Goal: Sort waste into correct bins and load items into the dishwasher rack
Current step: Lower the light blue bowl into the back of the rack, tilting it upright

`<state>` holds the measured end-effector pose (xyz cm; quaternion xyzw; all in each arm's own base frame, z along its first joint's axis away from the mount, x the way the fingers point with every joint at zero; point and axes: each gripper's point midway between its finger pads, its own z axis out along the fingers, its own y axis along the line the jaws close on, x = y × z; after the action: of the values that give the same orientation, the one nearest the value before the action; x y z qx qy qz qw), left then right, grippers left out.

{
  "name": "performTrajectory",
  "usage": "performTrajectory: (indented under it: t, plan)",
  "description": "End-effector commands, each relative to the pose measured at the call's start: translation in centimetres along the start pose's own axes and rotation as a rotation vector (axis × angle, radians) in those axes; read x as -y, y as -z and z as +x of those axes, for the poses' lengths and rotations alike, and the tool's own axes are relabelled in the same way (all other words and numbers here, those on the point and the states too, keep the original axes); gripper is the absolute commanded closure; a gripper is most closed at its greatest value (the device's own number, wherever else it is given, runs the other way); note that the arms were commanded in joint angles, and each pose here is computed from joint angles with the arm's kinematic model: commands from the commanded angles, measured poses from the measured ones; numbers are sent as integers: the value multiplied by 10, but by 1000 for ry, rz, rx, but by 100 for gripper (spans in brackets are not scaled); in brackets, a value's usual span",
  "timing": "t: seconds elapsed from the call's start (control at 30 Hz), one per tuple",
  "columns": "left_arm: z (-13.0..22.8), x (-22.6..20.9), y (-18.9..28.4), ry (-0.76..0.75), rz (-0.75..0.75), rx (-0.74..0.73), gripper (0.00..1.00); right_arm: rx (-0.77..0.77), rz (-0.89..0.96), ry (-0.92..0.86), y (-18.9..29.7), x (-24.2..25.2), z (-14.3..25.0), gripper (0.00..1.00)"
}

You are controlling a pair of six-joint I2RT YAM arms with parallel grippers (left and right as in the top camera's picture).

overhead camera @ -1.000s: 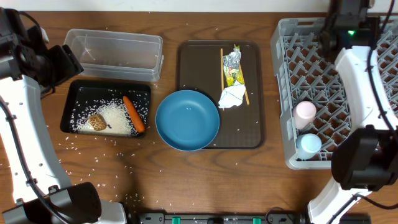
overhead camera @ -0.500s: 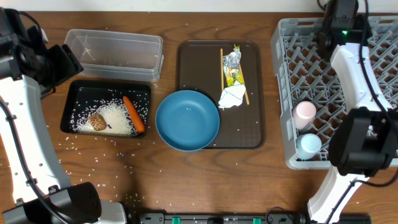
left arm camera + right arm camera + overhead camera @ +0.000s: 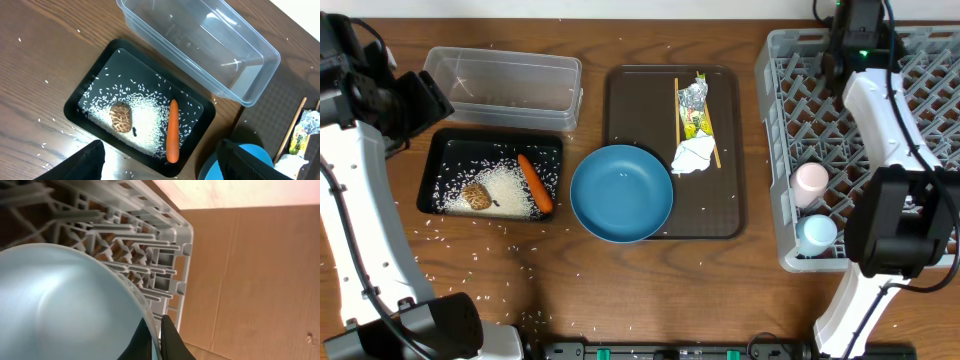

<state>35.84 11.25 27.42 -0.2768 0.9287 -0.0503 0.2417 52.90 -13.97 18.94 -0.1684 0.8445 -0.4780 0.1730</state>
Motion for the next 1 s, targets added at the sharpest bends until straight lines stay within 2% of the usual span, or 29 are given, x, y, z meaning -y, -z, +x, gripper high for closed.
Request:
performTrajectory:
  t: [0.0, 0.23, 0.5, 0.97]
  plan:
    - [2, -1, -6, 7, 1, -19, 27, 16, 3, 27, 13, -2, -8, 99]
    - [2, -1, -6, 18, 2, -22, 28, -4, -12, 64, 14, -10, -5, 99]
    - [3, -1, -7, 19, 3, -24, 28, -49, 106, 50, 15, 14, -2, 99]
    - [6, -2, -9, 24, -1, -38, 28, -60, 71, 114, 11, -7, -4, 99]
